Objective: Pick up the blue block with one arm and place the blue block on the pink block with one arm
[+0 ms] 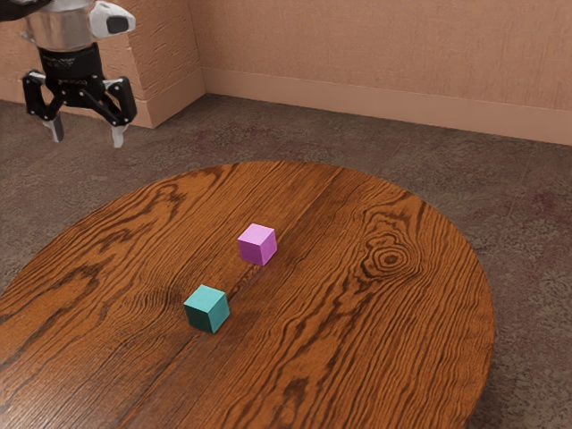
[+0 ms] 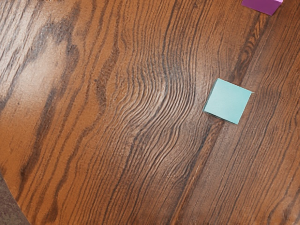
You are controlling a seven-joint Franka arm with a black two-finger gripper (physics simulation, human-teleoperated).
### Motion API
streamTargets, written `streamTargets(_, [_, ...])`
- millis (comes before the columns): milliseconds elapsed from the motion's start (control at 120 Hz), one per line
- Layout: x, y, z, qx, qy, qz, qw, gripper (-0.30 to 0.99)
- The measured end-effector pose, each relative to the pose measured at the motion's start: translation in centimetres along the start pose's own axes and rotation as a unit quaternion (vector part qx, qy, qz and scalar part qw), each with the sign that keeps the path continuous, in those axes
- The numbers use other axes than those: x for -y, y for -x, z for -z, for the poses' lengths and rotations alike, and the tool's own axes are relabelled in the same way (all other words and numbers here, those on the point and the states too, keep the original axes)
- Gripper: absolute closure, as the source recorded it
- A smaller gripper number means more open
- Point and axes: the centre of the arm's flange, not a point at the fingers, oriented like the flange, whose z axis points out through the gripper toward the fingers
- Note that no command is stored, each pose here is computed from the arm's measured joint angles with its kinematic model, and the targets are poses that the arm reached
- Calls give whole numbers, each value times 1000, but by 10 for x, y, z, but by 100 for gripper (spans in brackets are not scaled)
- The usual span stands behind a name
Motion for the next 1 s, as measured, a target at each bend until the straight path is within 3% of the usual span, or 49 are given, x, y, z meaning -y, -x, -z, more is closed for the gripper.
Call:
streamTargets(133, [-25,11,-42,26,-4,-21,999,0])
streamTargets(275, [-51,20,-81,33,0,-42,999,0])
streamTargets(350, [-63,23,-137,57,-5,-46,997,0])
streamTargets(458, [-79,20,-199,68,11,-44,997,0])
streamTargets(742, [-100,4,-261,32,58,-65,996,0])
streamTargets(1000, [-106,-12,-309,14,57,-142,988,0])
